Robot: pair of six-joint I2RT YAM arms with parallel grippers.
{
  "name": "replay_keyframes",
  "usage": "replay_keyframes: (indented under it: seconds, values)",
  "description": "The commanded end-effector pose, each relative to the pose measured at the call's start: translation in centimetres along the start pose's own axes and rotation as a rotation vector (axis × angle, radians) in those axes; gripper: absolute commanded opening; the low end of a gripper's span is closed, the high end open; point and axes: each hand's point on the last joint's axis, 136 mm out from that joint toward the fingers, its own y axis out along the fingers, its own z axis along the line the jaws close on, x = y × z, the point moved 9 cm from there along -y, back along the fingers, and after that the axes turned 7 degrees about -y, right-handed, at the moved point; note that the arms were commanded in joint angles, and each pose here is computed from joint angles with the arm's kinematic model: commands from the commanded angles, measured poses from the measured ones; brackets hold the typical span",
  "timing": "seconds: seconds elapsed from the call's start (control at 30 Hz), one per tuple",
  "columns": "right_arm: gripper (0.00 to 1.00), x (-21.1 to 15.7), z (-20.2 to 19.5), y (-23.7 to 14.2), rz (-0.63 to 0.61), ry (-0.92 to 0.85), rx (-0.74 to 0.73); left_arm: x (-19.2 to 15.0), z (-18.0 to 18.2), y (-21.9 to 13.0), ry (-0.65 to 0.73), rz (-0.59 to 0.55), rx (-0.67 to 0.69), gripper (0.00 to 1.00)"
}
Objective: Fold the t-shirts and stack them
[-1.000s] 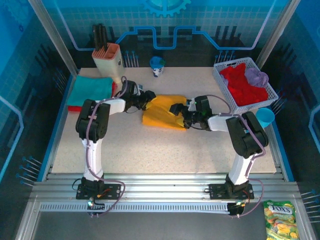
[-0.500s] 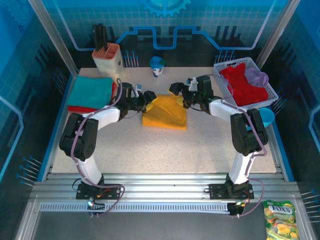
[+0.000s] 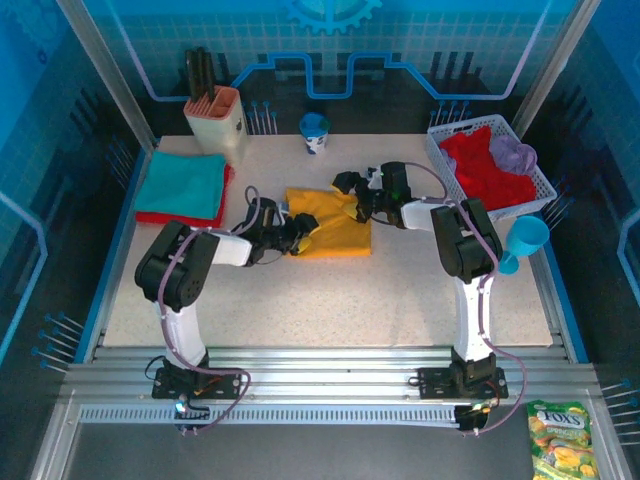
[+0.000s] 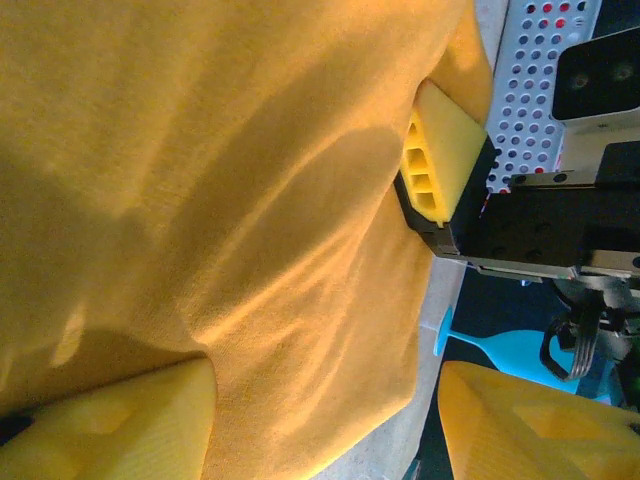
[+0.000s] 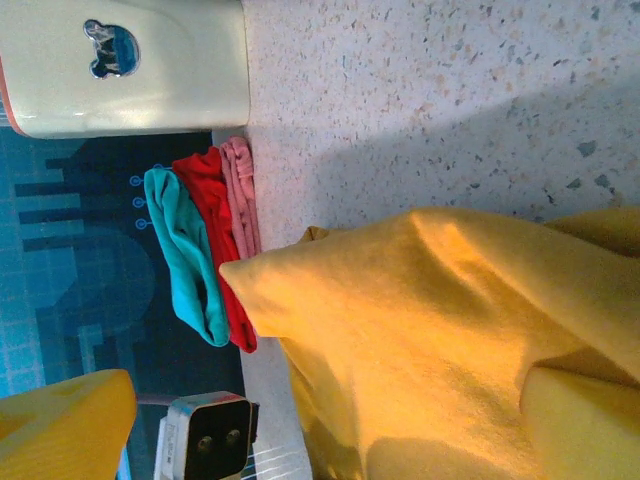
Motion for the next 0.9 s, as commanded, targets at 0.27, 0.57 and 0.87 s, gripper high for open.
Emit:
replay_keyframes:
  seconds: [0.27, 0.57, 0.87]
  values:
    - [1.00, 0.9, -1.4, -2.2, -0.030, 0.015, -0.062, 0.6, 2.4, -3.6, -0.061, -0.070, 0.031, 0.62]
    - [1.00, 1.8, 4.0, -5.3, -0.002, -0.075, -0.009, 3.2, -4.3, -7.3, 0.119, -0.092, 0.065, 0.68]
    - [1.00, 0.6, 7.2, -10.9, 0.091, -0.147, -0.045, 6.8, -5.2, -6.4, 0.366, -0.005, 0.230, 0.80]
